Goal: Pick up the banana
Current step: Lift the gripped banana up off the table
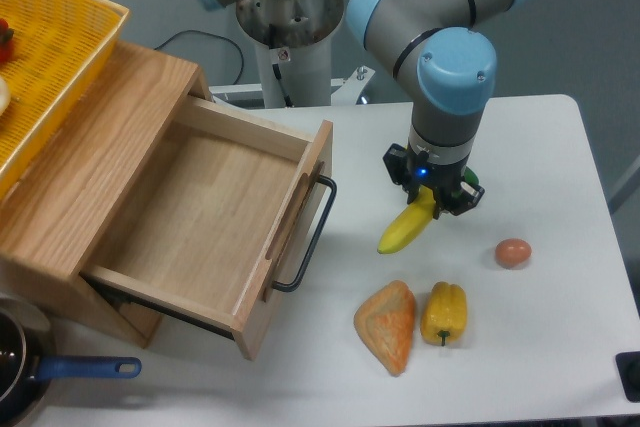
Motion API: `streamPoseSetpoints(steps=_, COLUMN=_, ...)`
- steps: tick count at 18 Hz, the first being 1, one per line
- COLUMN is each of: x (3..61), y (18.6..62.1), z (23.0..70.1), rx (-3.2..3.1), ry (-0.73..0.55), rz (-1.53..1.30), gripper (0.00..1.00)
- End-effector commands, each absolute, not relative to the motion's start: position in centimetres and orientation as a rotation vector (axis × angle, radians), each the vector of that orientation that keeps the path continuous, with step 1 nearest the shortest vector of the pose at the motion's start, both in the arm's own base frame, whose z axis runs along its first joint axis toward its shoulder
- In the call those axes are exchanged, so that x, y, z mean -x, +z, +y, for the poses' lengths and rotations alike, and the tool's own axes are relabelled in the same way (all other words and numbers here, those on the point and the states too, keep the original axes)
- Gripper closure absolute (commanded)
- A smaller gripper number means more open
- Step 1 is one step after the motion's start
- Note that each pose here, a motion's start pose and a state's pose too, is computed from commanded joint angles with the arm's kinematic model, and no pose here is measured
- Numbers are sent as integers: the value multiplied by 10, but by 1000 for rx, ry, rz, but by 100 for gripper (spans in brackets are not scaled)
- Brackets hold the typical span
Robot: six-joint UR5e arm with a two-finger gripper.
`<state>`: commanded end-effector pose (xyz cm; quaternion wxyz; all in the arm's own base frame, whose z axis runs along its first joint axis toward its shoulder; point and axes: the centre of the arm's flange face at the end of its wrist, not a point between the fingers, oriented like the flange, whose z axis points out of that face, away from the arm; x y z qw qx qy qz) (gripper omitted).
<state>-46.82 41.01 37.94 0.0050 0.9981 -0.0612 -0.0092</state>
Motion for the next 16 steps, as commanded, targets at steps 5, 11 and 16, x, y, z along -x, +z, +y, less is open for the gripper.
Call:
streamPoseSetpoints(steps=5, x=469, y=384, z=403, rx=-3122, ry=-18, rz=-189, gripper=63)
streamPoseSetpoints(steps=11, x=470, y=383, z=401, rx=-3122, ry=-15, rz=-187, gripper=63)
streamPoseSetpoints(steps=16, x=469, y=383, z=402, rx=-3122, ry=-10, rz=-187, gripper=63)
